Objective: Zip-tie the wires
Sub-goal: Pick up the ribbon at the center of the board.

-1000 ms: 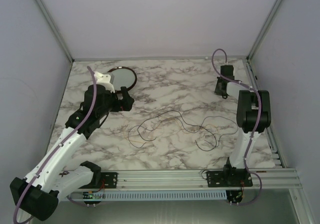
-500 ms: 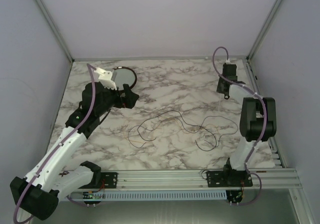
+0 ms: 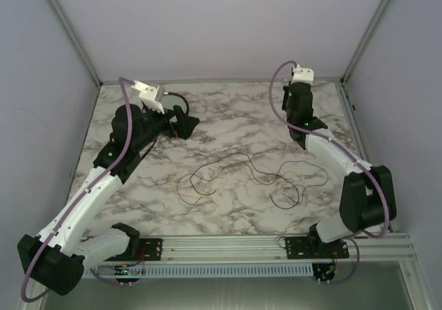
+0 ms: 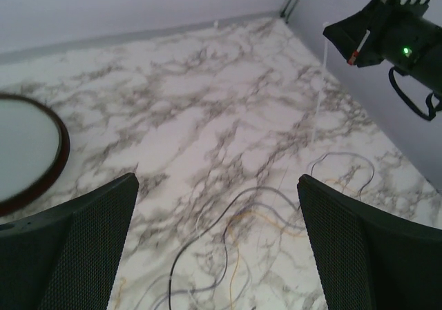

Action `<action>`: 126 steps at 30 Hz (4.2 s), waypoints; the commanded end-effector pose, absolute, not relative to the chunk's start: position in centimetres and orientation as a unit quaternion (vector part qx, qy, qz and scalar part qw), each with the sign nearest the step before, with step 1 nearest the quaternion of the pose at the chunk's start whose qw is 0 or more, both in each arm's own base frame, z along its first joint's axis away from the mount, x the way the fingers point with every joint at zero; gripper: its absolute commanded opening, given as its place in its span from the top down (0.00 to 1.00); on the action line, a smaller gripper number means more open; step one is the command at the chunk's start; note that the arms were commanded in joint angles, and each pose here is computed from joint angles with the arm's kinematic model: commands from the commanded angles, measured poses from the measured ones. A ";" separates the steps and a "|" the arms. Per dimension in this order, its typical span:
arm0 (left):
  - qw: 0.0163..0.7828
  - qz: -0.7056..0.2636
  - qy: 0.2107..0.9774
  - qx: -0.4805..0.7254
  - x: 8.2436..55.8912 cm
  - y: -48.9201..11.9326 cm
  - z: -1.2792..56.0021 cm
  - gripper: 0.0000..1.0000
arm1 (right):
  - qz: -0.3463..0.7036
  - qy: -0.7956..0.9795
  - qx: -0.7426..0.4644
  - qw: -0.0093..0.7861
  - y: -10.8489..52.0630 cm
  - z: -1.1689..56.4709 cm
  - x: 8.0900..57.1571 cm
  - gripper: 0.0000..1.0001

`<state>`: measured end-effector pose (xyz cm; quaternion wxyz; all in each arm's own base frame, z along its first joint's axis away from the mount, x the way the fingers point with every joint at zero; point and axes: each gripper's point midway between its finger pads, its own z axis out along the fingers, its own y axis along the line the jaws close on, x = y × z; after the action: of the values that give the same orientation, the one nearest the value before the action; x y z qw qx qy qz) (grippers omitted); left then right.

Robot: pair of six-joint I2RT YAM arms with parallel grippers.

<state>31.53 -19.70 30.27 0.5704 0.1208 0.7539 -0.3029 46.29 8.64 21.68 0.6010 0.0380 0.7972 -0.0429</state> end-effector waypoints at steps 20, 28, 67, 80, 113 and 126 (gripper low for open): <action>0.660 -0.468 0.552 0.202 29.1 -24.7 38.4 0.00 | 0.354 0.577 -0.059 0.734 19.2 43.5 33.1 1.00; 0.674 -0.460 0.534 0.222 28.7 -29.9 36.2 0.00 | 0.396 0.575 0.006 0.716 22.0 43.3 30.4 1.00; 0.646 -0.545 0.480 0.236 29.7 -37.5 37.8 1.00 | 0.393 0.530 0.000 0.752 18.0 44.8 24.9 0.47; 0.602 -0.629 0.403 0.281 24.0 -36.8 42.3 1.00 | 0.503 0.475 -0.216 0.689 23.4 44.6 21.3 0.48; 0.567 -0.663 0.384 0.301 22.3 -37.1 41.5 1.00 | 0.568 0.428 -0.258 0.654 26.8 45.5 20.9 1.00; 0.622 -0.549 0.479 0.287 24.5 -34.3 38.9 0.20 | 0.401 0.527 -0.196 0.723 25.7 44.8 24.7 1.00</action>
<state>24.14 -36.32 38.13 0.5754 0.2836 0.4711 -0.6054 23.50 26.99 42.83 0.6736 -0.2160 0.5105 0.4888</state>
